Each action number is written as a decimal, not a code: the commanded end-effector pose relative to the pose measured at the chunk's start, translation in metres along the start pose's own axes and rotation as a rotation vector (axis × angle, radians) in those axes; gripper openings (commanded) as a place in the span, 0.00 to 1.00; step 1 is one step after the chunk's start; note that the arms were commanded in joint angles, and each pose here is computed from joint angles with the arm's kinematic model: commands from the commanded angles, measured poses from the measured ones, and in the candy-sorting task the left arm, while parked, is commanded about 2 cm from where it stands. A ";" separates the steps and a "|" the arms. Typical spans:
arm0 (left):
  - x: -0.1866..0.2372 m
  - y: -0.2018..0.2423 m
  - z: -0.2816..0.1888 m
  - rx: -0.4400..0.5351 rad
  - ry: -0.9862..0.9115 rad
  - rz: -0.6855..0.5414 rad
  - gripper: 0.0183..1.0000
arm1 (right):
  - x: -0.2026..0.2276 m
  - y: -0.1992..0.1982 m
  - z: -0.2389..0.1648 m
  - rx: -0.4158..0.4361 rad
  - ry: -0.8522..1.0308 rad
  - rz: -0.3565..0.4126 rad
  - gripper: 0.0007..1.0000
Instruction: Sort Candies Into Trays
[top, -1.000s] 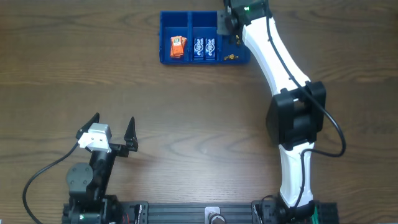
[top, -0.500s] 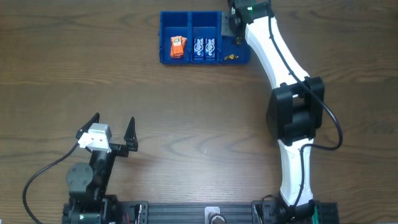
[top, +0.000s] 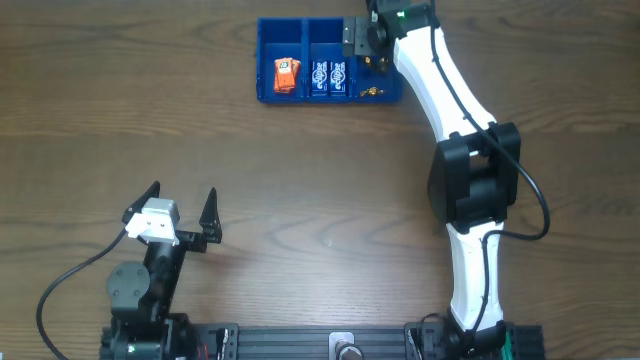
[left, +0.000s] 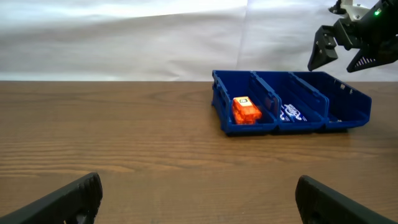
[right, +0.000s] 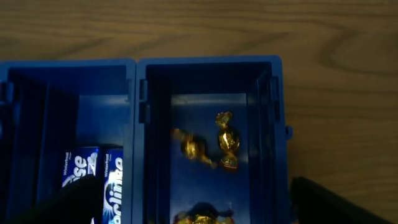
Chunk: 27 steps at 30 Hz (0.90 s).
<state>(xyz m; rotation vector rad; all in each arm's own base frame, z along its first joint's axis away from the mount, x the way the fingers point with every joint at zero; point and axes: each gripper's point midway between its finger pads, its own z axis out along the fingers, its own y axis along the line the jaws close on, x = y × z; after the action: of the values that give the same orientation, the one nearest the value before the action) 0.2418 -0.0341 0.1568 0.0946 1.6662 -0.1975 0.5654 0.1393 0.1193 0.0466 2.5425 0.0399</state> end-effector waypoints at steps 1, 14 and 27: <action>0.016 -0.003 0.001 0.018 0.044 0.008 1.00 | -0.004 -0.001 -0.005 -0.001 -0.002 -0.003 1.00; 0.016 -0.003 0.001 0.018 0.044 0.008 1.00 | -0.026 -0.041 -0.188 0.088 -0.129 -0.117 1.00; 0.016 -0.003 0.001 0.018 0.044 0.008 1.00 | 0.068 -0.108 -0.351 0.100 -0.380 -0.074 1.00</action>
<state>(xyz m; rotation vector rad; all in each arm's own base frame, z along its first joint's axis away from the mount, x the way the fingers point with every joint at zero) 0.2418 -0.0341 0.1568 0.0946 1.6662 -0.1975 0.3398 0.0481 0.3775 -0.0198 2.1672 -0.0695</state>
